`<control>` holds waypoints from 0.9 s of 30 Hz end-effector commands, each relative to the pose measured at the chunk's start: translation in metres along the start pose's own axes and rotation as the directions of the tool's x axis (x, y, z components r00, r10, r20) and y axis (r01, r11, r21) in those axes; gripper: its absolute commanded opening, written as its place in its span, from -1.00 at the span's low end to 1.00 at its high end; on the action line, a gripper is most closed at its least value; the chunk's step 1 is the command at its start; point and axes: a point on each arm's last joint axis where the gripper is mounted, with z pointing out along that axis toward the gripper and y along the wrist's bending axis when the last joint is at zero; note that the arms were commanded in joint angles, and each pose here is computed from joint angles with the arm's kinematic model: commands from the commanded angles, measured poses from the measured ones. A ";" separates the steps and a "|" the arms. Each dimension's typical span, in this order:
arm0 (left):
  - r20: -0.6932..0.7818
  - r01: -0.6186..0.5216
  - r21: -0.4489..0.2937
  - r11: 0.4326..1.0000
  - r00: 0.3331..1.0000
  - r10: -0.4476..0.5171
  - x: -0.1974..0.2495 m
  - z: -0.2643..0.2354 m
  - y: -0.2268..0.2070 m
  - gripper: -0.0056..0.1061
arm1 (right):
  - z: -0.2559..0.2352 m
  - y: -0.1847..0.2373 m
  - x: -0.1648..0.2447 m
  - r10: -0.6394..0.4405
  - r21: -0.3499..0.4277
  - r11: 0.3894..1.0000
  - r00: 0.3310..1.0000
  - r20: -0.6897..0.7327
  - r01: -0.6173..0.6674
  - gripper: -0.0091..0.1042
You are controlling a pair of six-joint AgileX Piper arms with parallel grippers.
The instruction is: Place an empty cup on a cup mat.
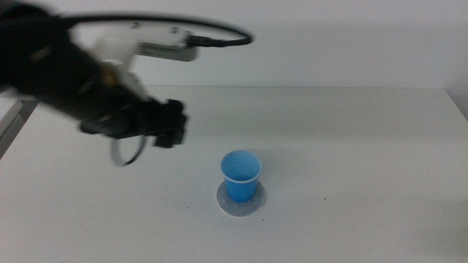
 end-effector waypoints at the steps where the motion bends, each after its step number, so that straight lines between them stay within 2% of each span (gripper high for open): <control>1: 0.128 -0.020 -0.035 0.999 0.992 0.024 0.017 -0.018 0.009 0.78 | 0.000 0.000 0.000 -0.010 -0.001 1.000 1.000 0.008 0.010 0.80; 9: 0.307 0.017 -0.073 0.997 0.952 0.006 0.092 -0.055 0.037 0.78 | 0.000 0.000 0.000 -0.010 -0.001 1.000 1.000 0.008 0.010 0.80; 15: 0.592 0.192 -0.072 0.979 0.798 -0.113 0.156 -0.061 0.062 0.78 | 0.000 0.000 0.000 -0.010 -0.001 1.000 1.000 0.008 0.010 0.80; 19: 0.679 0.277 -0.109 0.955 0.722 -0.132 0.203 -0.047 0.069 0.78 | 0.000 0.000 0.000 -0.010 -0.001 1.000 1.000 0.008 0.010 0.80; 23: 0.741 0.328 -0.146 0.933 0.661 -0.116 0.233 -0.035 0.071 0.78 | 0.000 0.000 0.000 -0.010 -0.001 1.000 1.000 0.008 0.010 0.80; 27: 0.788 0.332 -0.177 0.927 0.612 -0.069 0.250 -0.029 0.070 0.78 | 0.000 0.000 0.000 -0.010 -0.001 1.000 1.000 0.008 0.010 0.80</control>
